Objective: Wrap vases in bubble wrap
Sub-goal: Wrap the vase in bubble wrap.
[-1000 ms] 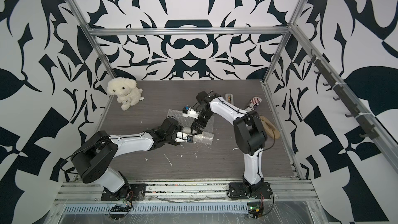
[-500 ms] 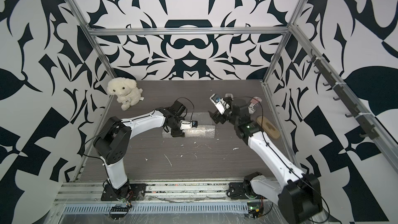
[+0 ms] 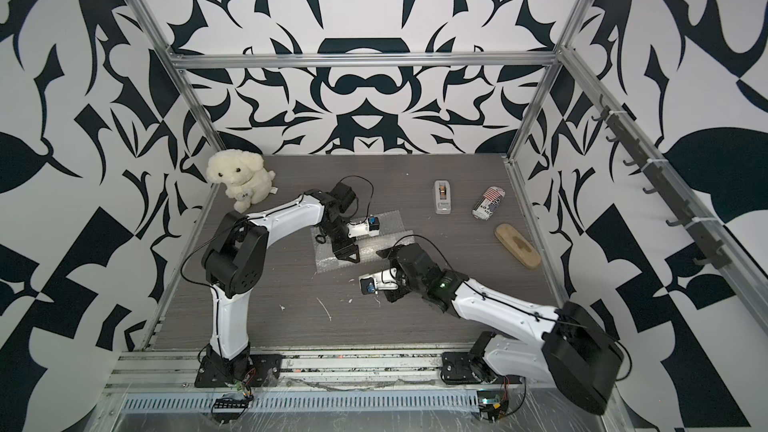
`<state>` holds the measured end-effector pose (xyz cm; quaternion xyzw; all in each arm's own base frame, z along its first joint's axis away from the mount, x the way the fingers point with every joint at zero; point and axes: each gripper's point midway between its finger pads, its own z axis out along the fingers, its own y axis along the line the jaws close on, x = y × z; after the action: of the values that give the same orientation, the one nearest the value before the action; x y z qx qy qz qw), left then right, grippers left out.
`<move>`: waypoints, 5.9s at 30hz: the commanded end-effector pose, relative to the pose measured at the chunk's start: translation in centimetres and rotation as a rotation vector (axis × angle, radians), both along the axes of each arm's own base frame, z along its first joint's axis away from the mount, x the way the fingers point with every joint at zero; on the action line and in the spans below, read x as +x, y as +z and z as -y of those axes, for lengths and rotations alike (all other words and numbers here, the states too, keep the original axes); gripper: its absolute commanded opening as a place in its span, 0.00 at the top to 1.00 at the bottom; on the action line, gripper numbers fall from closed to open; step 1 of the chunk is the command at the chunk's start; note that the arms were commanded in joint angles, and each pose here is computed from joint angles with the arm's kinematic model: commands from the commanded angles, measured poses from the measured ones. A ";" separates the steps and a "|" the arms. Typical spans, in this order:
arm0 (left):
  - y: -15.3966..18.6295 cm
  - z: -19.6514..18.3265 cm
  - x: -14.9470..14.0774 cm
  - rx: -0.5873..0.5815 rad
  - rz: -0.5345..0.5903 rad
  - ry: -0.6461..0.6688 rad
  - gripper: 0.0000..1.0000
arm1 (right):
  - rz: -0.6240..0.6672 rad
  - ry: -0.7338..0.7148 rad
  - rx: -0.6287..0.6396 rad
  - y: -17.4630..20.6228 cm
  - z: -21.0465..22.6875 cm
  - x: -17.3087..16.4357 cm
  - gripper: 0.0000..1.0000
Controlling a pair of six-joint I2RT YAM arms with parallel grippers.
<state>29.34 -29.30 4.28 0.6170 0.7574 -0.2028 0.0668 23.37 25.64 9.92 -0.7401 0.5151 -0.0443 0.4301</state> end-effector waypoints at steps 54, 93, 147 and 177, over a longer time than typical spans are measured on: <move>17.9 -9.5 11.2 -0.384 0.503 0.714 0.01 | -0.368 0.133 -0.383 -6.9 -3.6 2.0 0.32; 5.8 -8.8 -1.9 -0.716 -0.622 1.664 0.12 | -1.136 -1.060 0.017 -9.3 -9.4 -2.4 0.33; -4.8 -8.0 -3.8 -0.319 -0.525 1.592 0.40 | -1.196 -0.921 0.443 1.1 -13.7 -1.1 0.00; -3.7 -7.2 -4.2 -0.301 -0.517 1.549 0.40 | -1.194 -1.282 0.803 -6.5 -1.7 6.9 1.00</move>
<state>29.20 -24.06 5.25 -0.1450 0.8847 -0.4087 0.1708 28.51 26.40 2.15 -0.0204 0.9453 0.2697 0.1822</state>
